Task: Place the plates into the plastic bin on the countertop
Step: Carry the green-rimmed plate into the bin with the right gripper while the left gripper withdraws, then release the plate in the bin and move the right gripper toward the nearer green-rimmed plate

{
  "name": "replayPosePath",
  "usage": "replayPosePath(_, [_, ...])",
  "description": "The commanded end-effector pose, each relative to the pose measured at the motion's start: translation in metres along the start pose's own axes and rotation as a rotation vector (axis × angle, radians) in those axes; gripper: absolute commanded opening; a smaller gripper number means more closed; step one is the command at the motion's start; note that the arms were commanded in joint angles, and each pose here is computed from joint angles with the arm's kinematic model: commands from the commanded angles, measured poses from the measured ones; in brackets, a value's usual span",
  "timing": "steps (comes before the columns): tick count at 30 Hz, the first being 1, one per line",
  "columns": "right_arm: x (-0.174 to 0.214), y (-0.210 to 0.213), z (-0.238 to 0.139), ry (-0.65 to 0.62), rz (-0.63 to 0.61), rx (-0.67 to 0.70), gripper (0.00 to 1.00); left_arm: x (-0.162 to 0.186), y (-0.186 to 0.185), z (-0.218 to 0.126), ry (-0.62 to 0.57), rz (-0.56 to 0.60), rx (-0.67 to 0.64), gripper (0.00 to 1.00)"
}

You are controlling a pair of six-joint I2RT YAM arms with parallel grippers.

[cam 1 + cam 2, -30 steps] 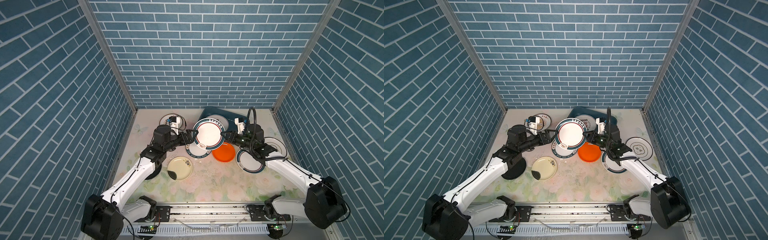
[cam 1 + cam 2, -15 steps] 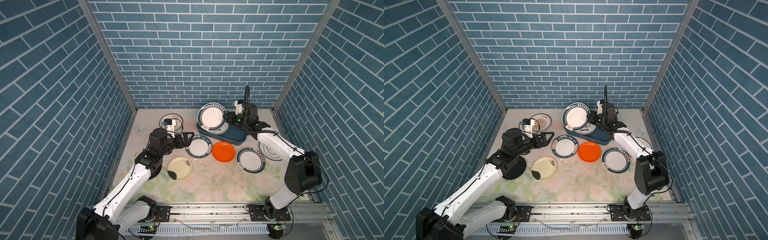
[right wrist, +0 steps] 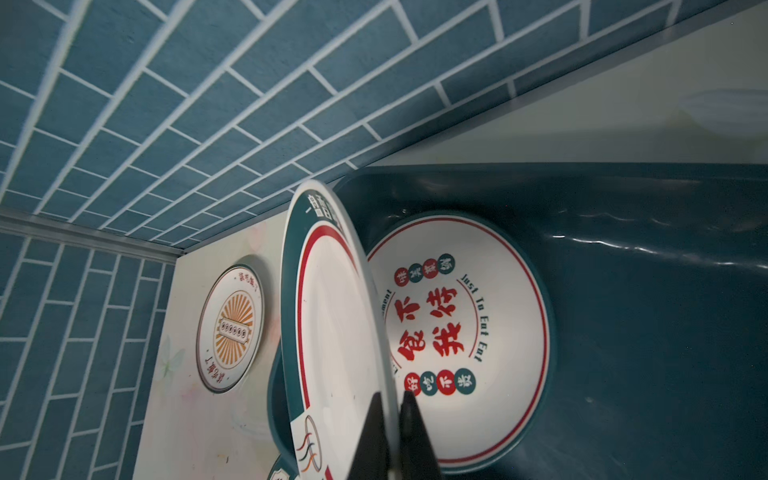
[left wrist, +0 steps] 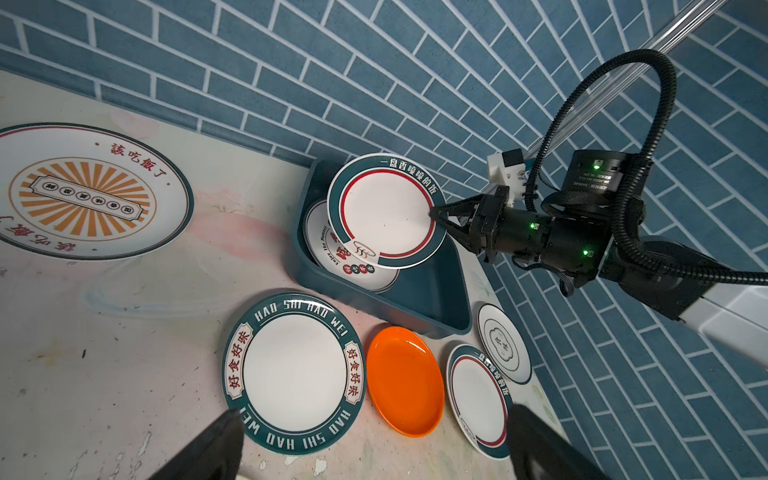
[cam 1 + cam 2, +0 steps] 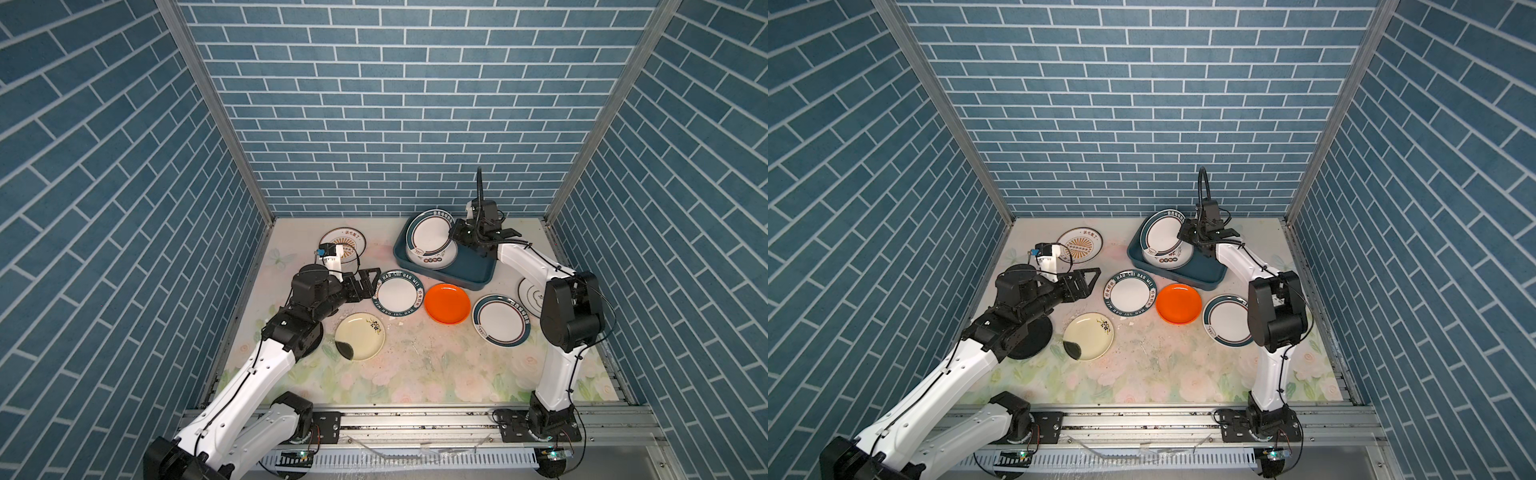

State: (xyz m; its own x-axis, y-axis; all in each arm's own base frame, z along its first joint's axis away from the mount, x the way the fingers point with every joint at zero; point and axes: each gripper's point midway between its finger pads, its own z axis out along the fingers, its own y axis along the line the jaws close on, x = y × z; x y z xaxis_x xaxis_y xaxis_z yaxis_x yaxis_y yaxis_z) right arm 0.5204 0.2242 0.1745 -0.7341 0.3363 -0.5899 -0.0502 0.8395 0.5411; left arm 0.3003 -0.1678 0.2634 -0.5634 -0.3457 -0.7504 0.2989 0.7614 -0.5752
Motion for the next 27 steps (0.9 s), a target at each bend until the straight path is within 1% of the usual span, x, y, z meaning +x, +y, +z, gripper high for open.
replayPosePath(1, [-0.010,-0.004,0.008,-0.012,0.033,0.023,0.00,0.001,0.004,-0.003,-0.009,0.021,-0.024,0.99])
replayPosePath(11, [0.004,-0.016,0.041,0.077,0.054,0.046,0.00,-0.001,0.007,-0.004,-0.016,0.042,-0.044,1.00])
replayPosePath(13, [0.006,-0.016,0.043,0.087,0.056,0.042,0.04,-0.001,0.007,-0.003,-0.017,0.042,-0.041,1.00])
replayPosePath(15, [0.008,-0.017,0.046,0.098,0.059,0.037,0.19,-0.002,0.006,-0.003,-0.019,0.044,-0.039,1.00])
replayPosePath(22, [0.009,-0.015,0.046,0.120,0.065,0.017,0.57,-0.002,0.006,0.002,-0.009,0.044,-0.038,1.00])
replayPosePath(27, [0.002,-0.009,0.034,0.118,0.029,0.019,0.85,-0.001,0.007,0.005,-0.003,0.046,-0.037,1.00])
